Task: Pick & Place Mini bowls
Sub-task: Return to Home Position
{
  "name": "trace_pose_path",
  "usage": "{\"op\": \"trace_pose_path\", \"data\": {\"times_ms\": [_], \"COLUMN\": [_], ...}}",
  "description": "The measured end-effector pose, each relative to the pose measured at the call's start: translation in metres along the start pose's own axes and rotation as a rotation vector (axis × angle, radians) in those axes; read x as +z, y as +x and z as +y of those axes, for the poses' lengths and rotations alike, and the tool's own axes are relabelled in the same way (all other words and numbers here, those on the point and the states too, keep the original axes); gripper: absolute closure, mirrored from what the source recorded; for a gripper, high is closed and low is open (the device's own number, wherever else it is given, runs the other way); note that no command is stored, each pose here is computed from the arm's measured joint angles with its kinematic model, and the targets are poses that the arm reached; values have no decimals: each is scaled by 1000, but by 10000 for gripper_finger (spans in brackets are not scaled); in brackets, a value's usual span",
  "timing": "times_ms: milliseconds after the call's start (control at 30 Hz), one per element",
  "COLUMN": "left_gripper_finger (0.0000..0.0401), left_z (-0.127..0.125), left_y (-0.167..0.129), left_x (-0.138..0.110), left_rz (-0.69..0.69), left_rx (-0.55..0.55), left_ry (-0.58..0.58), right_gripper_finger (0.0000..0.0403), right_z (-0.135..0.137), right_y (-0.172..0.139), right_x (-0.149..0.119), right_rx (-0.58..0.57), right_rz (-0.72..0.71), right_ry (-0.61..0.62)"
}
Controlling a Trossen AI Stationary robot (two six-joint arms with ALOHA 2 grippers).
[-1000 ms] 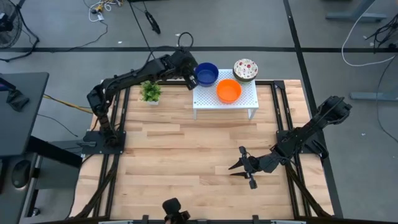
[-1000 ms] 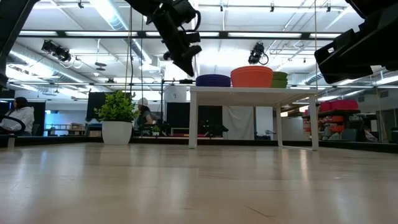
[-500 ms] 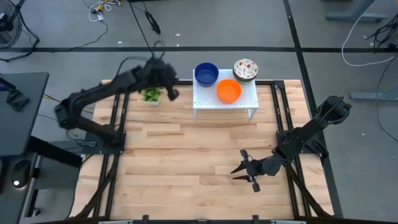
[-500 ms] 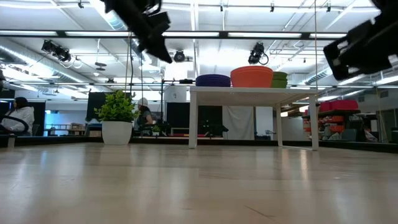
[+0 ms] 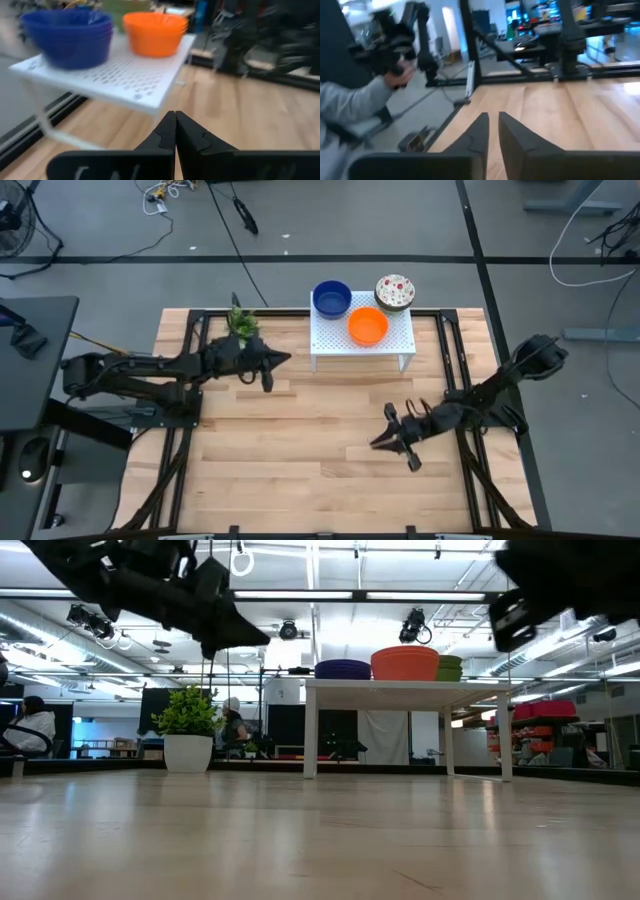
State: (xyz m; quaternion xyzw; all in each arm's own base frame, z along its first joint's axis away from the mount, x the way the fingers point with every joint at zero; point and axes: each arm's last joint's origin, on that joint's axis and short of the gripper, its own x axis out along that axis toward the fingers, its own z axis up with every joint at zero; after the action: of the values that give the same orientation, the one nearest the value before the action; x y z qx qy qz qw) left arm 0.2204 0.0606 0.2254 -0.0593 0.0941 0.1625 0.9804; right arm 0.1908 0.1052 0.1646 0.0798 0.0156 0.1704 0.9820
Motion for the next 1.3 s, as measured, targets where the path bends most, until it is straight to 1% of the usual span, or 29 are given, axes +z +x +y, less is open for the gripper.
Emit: {"op": "trace_pose_path", "data": {"times_ms": [100, 233, 367, 467, 567, 633, 733, 900, 967, 1033, 1300], "left_gripper_finger": [395, 395, 395, 394, 394, 394, 394, 394, 394, 394, 394], "left_z": [-8, -11, -11, -11, -11, -11, -11, -11, -11, -11, -10], "left_y": [-1, -2, -2, -2, -2, -2, -2, -2, -2, -2, -1], "left_x": [1, 2, 2, 1, 1, 0, 0, 0, 0, 0, -3], "left_rz": [-43, -59, -58, -54, -53, -45, -46, -46, -46, -46, -14], "left_rx": [-33, -39, -21, -21, -21, -20, -20, -20, -20, -20, -16], "left_ry": [6, 8, 11, 11, 11, 12, 12, 12, 12, 12, 16], "right_gripper_finger": [373, 396, 397, 393, 398, 400, 399, 401, 401, 401, 401], "right_z": [-13, -30, -52, -66, -73, -74, -72, -64, -61, -59, -64], "right_y": [2, -4, -22, -41, -64, -77, -93, -117, -123, -126, -127], "right_x": [9, 30, 55, 66, 75, 79, 88, 108, 109, 108, 84], "right_rx": [7, 92, 79, 11, -78, -119, -166, -253, -266, -265, -289], "right_rz": [-32, -91, -153, -121, -120, -120, -132, -29, -8, -25, 10], "right_ry": [26, 44, 35, 46, 30, 6, 2, -36, -34, -32, -9]}}
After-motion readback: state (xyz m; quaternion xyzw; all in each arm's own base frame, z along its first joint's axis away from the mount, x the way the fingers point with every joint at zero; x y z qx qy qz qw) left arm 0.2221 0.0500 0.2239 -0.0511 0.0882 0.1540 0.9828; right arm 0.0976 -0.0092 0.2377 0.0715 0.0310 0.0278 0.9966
